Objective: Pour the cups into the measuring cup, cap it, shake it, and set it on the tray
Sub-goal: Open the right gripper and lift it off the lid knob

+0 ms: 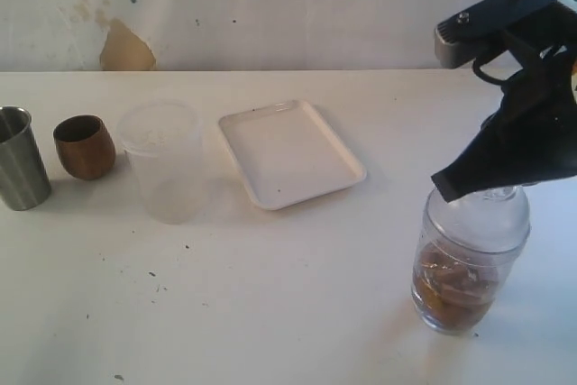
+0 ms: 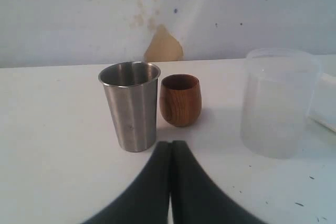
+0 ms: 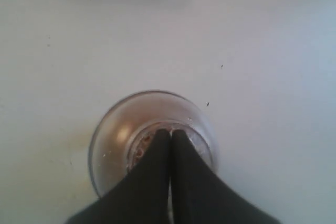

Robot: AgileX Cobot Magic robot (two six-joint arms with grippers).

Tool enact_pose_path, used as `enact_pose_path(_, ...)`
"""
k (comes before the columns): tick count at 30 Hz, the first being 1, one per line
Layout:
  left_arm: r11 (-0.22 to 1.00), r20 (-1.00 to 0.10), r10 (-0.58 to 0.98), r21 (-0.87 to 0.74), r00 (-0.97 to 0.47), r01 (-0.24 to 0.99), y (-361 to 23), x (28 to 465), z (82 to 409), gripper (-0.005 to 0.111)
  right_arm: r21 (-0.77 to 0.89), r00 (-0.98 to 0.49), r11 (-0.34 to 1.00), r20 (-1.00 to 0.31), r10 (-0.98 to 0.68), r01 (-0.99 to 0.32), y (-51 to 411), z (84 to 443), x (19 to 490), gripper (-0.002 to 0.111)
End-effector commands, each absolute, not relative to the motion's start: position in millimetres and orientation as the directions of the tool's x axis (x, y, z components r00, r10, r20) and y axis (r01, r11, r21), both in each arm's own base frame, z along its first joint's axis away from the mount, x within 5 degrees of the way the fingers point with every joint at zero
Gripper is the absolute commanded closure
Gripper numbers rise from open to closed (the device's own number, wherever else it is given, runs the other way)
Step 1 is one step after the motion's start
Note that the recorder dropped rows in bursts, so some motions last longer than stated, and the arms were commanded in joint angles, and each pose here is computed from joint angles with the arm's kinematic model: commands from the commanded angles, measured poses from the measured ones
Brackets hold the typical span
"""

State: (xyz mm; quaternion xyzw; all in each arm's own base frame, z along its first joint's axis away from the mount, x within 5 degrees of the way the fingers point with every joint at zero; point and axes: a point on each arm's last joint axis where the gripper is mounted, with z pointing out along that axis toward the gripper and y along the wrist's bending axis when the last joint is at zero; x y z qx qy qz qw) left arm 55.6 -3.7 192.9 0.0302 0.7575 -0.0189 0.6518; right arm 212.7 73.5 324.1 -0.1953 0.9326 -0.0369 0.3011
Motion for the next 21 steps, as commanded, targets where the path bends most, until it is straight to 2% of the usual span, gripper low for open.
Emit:
enact_pose_path(1,0.997,-0.989,0.022,0.012,-0.144,0.071,-4,55,192,0.107,-0.216,-0.641,0.91,-0.653,-0.404,-0.354,72,340,209,0.102)
enact_pose_path(2,0.997,-0.989,0.022,0.012,-0.144,0.071,-4,55,192,0.107,-0.218,-0.627,0.91,-0.667,-0.402,-0.352,72,343,208,0.097)
enact_pose_path(4,0.997,-0.989,0.022,0.012,-0.144,0.071,-4,55,192,0.107,-0.217,-0.592,0.913,-0.704,-0.392,-0.346,69,352,201,0.062)
enact_pose_path(5,0.997,-0.989,0.022,0.012,-0.144,0.071,-4,55,192,0.107,-0.217,-0.587,0.914,-0.71,-0.39,-0.344,68,353,200,0.047)
enact_pose_path(6,0.997,-0.989,0.022,0.012,-0.144,0.071,-4,55,192,0.107,-0.217,-0.584,0.915,-0.714,-0.387,-0.341,67,355,197,0.028)
enact_pose_path(7,0.997,-0.989,0.022,0.012,-0.144,0.071,-4,55,192,0.107,-0.216,-0.578,0.915,-0.719,-0.385,-0.341,66,357,196,0.022)
enact_pose_path(8,0.997,-0.989,0.022,0.012,-0.144,0.071,-4,55,192,0.107,-0.217,-0.555,0.915,-0.74,-0.381,-0.339,66,360,195,0.011)
enact_pose_path(10,0.997,-0.989,0.022,0.012,-0.144,0.071,-4,55,192,0.107,-0.193,-0.546,0.926,-0.761,-0.35,-0.325,67,363,194,0.007)
enact_pose_path(12,0.997,-0.989,0.022,0.012,-0.144,0.071,-4,55,192,0.107,-0.149,-0.562,0.945,-0.772,-0.296,-0.292,66,364,193,0.006)
enact_pose_path(16,0.997,-0.989,0.022,0.012,-0.144,0.071,-4,55,192,0.107,-0.16,-0.505,0.941,-0.81,-0.297,-0.297,67,368,196,0.006)
enact_pose_path(21,0.997,-0.989,0.022,0.012,-0.144,0.071,-4,55,192,0.107,-0.132,-0.484,0.943,-0.831,-0.274,-0.307,63,347,181,0.003)
